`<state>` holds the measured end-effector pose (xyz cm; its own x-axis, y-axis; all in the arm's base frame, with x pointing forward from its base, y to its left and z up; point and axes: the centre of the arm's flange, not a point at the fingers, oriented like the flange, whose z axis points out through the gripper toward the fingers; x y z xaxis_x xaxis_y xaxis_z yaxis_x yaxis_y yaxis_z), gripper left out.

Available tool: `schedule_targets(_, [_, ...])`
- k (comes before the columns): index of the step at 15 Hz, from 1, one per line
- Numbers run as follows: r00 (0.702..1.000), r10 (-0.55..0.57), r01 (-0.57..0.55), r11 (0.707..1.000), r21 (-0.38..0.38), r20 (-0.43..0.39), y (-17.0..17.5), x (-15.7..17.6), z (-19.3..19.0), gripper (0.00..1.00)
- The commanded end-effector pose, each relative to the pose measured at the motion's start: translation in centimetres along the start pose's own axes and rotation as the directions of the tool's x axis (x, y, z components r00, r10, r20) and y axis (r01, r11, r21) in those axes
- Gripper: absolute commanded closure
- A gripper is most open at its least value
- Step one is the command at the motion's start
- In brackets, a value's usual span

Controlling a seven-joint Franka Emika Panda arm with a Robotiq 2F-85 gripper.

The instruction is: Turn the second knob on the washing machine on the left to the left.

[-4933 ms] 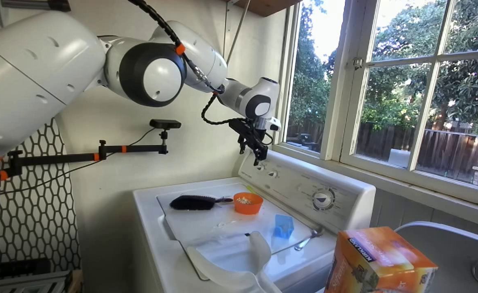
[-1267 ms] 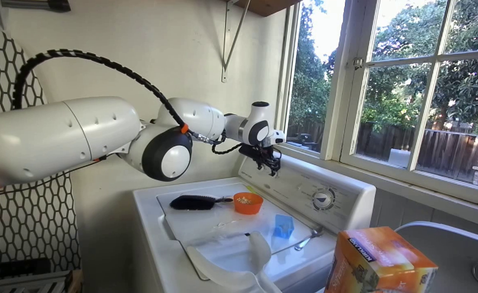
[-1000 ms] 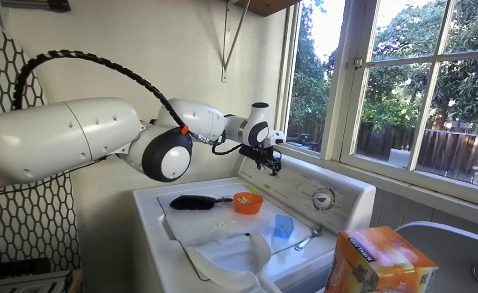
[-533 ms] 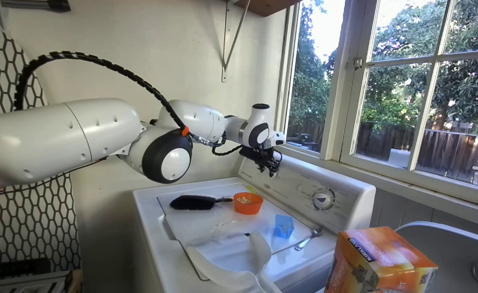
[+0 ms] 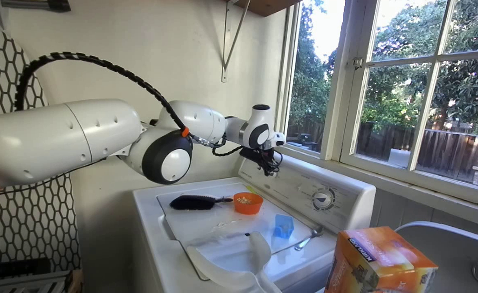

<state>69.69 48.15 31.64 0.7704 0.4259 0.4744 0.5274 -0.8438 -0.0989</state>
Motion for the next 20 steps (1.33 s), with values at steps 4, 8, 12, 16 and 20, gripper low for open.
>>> schedule_targets(4, [0.999, -0.005, 0.006, 1.0, 0.019, -0.037, -0.1, 6.2, 3.1, 0.4])
schedule_targets(8, [0.999, -0.007, 0.008, 1.0, 0.023, -0.044, 0.0, 6.6, 3.3, 0.09])
schedule_targets(12, [0.999, -0.01, 0.011, 1.0, 0.024, -0.044, 0.0, 6.7, 3.4, 0.0])
schedule_targets(16, [0.998, -0.009, 0.01, 1.0, 0.021, -0.059, 0.3, 6.9, 3.5, 0.0])
schedule_targets(20, [0.998, -0.021, 0.022, 1.0, 0.021, -0.053, 0.7, 6.6, 4.1, 0.0])
